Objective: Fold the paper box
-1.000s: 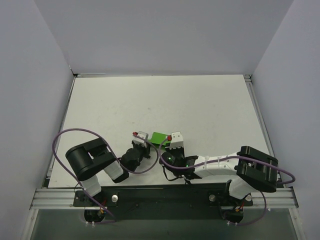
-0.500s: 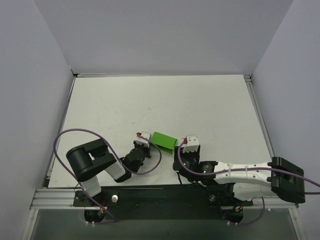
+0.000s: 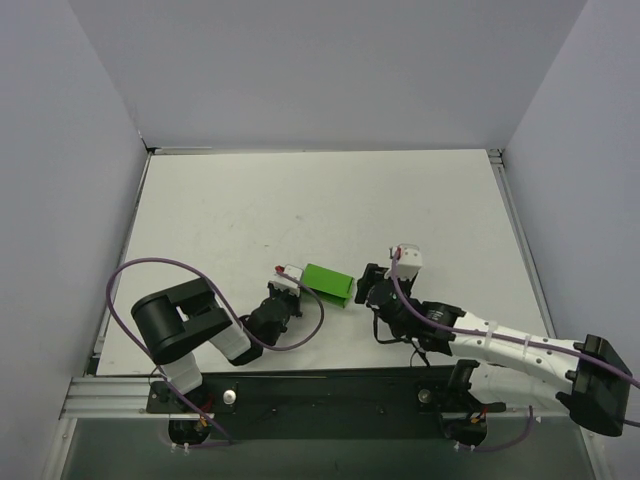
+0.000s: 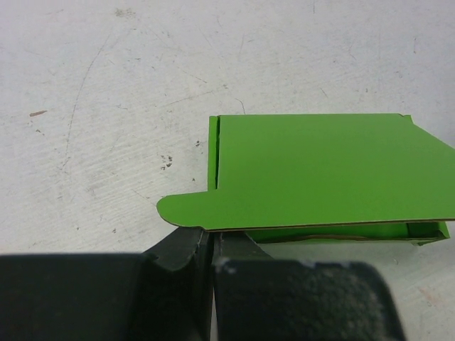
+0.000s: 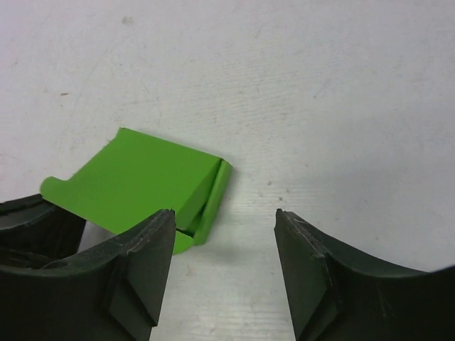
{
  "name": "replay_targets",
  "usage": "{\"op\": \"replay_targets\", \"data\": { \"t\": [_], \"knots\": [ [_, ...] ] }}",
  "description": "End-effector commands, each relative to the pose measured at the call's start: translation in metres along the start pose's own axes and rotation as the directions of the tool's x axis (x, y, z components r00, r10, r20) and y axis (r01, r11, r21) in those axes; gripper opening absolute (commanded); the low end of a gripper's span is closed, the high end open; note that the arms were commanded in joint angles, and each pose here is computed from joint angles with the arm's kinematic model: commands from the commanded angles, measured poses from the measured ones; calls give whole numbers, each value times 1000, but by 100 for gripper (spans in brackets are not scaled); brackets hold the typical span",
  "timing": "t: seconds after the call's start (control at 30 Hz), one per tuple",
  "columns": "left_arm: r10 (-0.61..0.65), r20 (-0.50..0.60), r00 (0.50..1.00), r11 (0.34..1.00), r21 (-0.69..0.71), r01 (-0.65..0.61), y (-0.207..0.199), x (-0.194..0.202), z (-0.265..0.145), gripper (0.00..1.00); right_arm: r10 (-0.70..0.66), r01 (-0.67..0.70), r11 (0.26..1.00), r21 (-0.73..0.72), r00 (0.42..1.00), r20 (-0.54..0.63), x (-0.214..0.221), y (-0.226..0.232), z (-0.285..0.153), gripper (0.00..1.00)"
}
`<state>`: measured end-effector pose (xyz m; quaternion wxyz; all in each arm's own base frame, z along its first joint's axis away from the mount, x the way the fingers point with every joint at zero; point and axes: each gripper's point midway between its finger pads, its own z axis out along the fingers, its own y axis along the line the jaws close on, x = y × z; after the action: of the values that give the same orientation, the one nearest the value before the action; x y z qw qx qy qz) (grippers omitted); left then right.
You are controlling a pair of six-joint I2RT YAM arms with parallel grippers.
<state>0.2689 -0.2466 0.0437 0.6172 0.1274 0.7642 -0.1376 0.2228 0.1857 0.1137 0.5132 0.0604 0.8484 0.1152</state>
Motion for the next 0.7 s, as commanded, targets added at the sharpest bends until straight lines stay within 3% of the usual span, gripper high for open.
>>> {"op": "replay_targets", "data": {
  "t": [0.0,0.13,0.3,0.67],
  "knots": [
    [45,-14,999,999,16,-45,-3,5,-2,0,22,-25,993,-118,999,-32,-16,49,9,58],
    [58,-14,998,998,25,-57,-6,6,-2,0,-17,-3,976,-219,996,-89,-8,88,25,58],
    [66,-9,998,997,34,-66,-8,5,-3,0,-38,-1,973,-231,985,-167,10,104,42,54],
    [57,-38,998,997,50,-55,-18,-2,-1,0,-10,-34,992,-119,937,-350,72,83,60,42]
  ]
}}
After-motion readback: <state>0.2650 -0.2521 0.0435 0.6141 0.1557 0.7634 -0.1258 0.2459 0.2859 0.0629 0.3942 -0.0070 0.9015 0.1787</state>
